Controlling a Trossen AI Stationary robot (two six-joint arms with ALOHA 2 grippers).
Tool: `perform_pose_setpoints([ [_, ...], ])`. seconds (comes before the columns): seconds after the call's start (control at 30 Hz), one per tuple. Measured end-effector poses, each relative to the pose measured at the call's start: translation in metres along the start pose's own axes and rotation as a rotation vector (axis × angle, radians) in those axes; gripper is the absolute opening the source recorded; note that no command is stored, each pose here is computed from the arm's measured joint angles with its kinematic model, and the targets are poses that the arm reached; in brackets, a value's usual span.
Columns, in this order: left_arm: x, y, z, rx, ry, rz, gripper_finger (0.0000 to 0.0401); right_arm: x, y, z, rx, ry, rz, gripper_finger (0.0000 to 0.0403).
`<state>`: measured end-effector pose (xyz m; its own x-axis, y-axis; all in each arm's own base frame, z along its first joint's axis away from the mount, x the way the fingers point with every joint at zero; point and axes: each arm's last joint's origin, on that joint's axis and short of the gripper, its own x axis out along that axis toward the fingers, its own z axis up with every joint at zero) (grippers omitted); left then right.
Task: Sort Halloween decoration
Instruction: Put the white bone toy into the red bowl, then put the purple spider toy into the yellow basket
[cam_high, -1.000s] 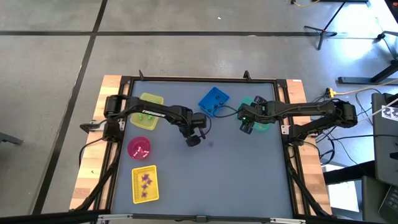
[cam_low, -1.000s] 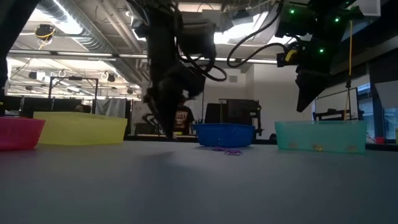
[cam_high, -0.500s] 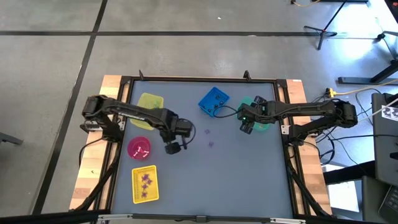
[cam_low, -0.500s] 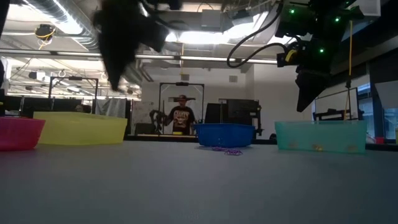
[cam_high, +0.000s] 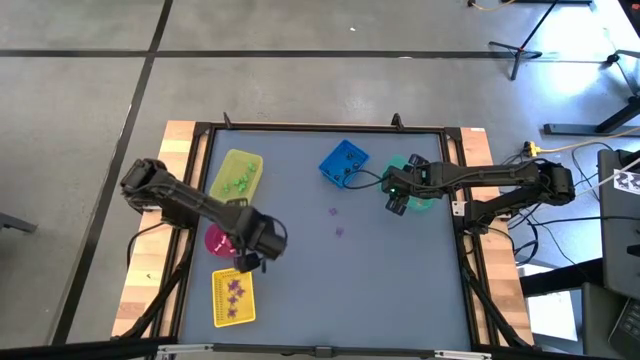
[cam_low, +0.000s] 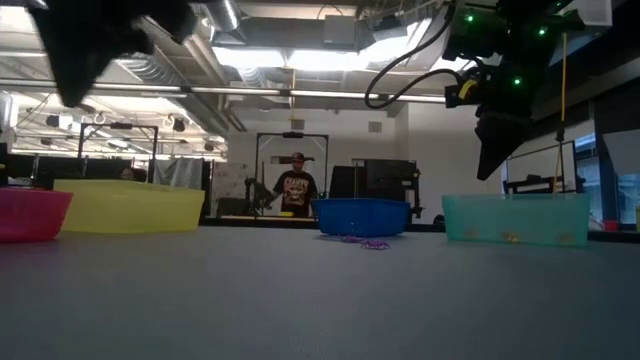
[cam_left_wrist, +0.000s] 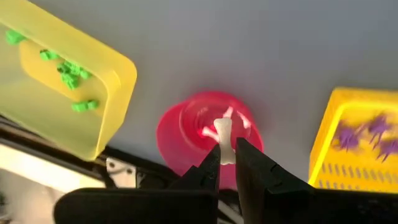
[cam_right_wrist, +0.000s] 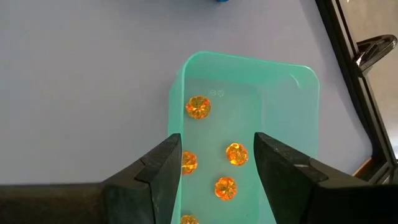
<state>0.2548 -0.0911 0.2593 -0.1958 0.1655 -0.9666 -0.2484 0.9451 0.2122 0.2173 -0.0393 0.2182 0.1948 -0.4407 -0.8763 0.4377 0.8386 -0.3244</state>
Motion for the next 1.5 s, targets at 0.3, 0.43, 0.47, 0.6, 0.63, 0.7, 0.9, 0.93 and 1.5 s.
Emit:
perform_pose_setpoints([
  [0.3,0.030,-0.018,-0.029,0.079,0.097,0.115,0.0018,0.000,0.000,0.000,0.001,0.000,0.000,0.0200],
  [0.43,0.053,-0.015,-0.038,0.094,0.169,0.182,0.0018,0.000,0.000,0.000,0.000,0.000,0.000,0.0200],
  [0.47,0.058,-0.013,-0.040,0.096,0.184,0.195,0.0018,0.000,0.000,0.000,0.000,0.000,0.000,0.0200],
  [0.6,0.071,-0.011,-0.043,0.103,0.204,0.212,0.0018,0.000,0.000,0.000,0.001,0.000,0.000,0.0200],
  [0.63,0.073,-0.011,-0.044,0.103,0.210,0.216,0.0018,0.000,0.000,0.000,0.000,0.000,0.000,0.0200],
  [0.7,0.075,-0.010,-0.044,0.103,0.213,0.225,0.0018,0.000,0.000,0.000,0.000,0.000,0.000,0.0200],
  [0.9,0.076,-0.010,-0.044,0.100,0.208,0.225,0.0019,0.000,0.000,0.000,0.000,0.000,0.000,0.0200],
  [0.93,0.076,-0.010,-0.044,0.100,0.207,0.224,0.0020,0.000,0.000,0.000,0.000,0.000,0.000,0.0200],
  [1.5,0.076,-0.011,-0.044,0.098,0.206,0.218,0.0142,0.000,0.000,0.000,0.001,-0.001,0.000,0.0200],
])
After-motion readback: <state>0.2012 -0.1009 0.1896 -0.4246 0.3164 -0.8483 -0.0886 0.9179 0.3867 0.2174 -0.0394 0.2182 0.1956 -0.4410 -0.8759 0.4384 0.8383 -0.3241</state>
